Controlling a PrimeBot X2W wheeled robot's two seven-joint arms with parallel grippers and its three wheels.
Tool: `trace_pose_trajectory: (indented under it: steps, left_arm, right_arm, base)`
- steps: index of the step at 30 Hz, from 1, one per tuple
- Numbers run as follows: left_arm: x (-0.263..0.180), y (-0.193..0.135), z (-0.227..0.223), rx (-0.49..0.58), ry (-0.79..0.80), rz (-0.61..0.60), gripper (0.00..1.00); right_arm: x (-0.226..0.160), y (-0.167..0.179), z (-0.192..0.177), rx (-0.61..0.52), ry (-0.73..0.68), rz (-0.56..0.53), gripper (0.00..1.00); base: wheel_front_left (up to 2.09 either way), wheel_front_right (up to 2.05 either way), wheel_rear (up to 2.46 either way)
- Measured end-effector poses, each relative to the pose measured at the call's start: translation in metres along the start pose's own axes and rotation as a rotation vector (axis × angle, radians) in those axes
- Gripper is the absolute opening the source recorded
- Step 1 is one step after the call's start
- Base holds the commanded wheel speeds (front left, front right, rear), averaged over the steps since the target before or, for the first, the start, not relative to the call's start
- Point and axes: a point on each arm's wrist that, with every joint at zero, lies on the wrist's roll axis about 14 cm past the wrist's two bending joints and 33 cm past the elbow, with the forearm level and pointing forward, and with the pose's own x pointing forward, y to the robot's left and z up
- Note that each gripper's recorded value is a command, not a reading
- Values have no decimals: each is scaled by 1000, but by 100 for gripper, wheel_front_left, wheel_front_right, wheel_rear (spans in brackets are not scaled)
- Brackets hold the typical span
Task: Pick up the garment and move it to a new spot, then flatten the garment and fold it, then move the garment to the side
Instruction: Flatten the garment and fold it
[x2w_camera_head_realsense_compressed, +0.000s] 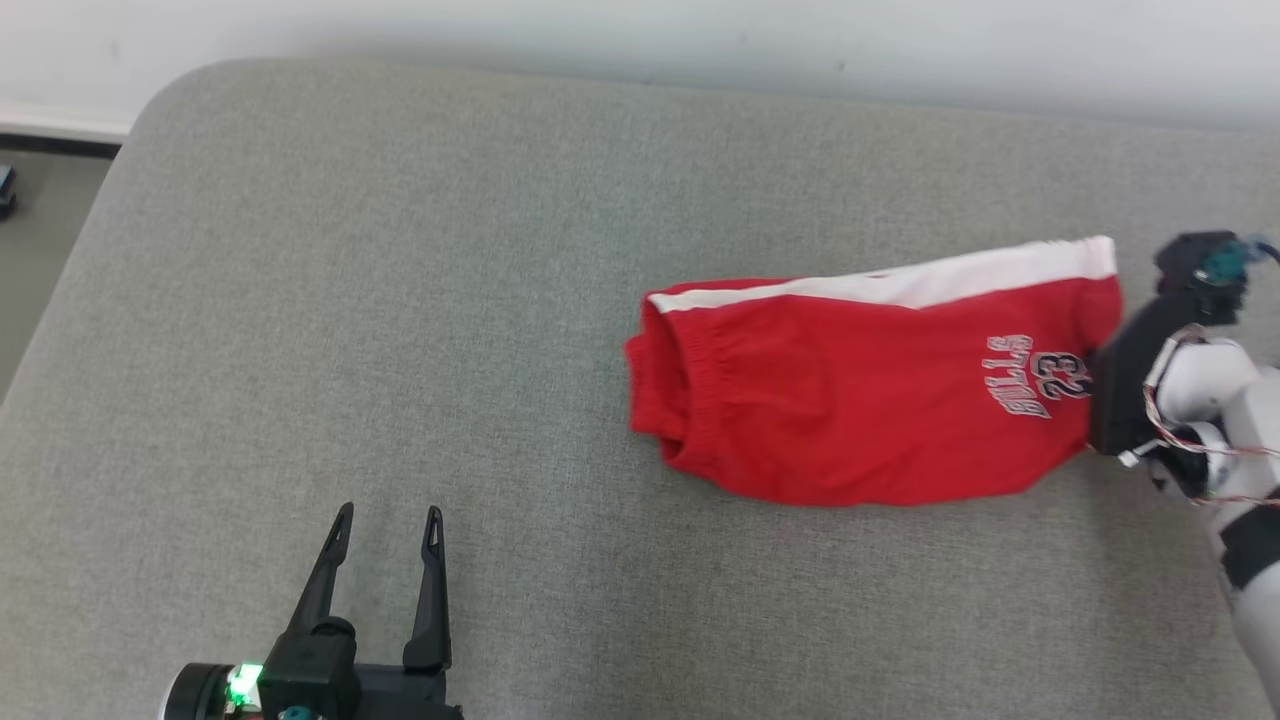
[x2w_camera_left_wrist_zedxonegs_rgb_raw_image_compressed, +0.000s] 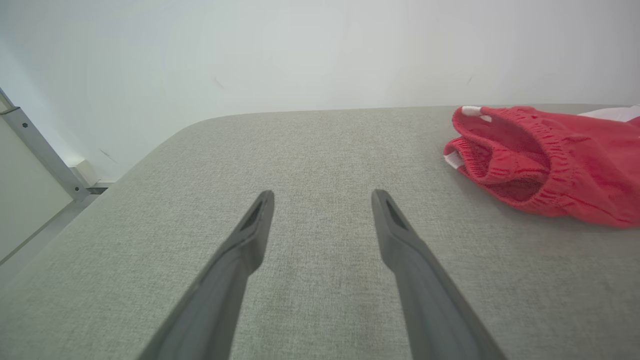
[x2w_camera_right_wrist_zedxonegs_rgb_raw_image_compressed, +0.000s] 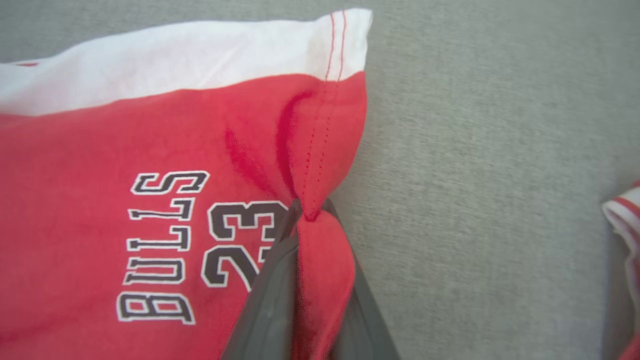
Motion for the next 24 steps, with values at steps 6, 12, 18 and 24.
trace_pose_trajectory:
  steps: [6, 12, 18, 24]
  left_arm:
    - [-1, -5, 9, -10, -30, -18, 100]
    - [-7, -8, 12, -20, -38, -27, 100]
    - [-13, -10, 15, -31, -49, -31, 100]
    - [-17, -10, 19, -40, -63, -32, 100]
  right_arm:
    - [-27, -50, 7, 22, -90, -123, 0]
    - [-55, -75, 20, -15, -182, -222, 0]
    - [-71, -49, 37, -47, -261, -196, 0]
    - [-81, 17, 48, -110, -301, -66, 0]
  base:
    - [0, 0, 0]
    - [0, 0, 0]
    - [0, 0, 0]
    - [0, 0, 0]
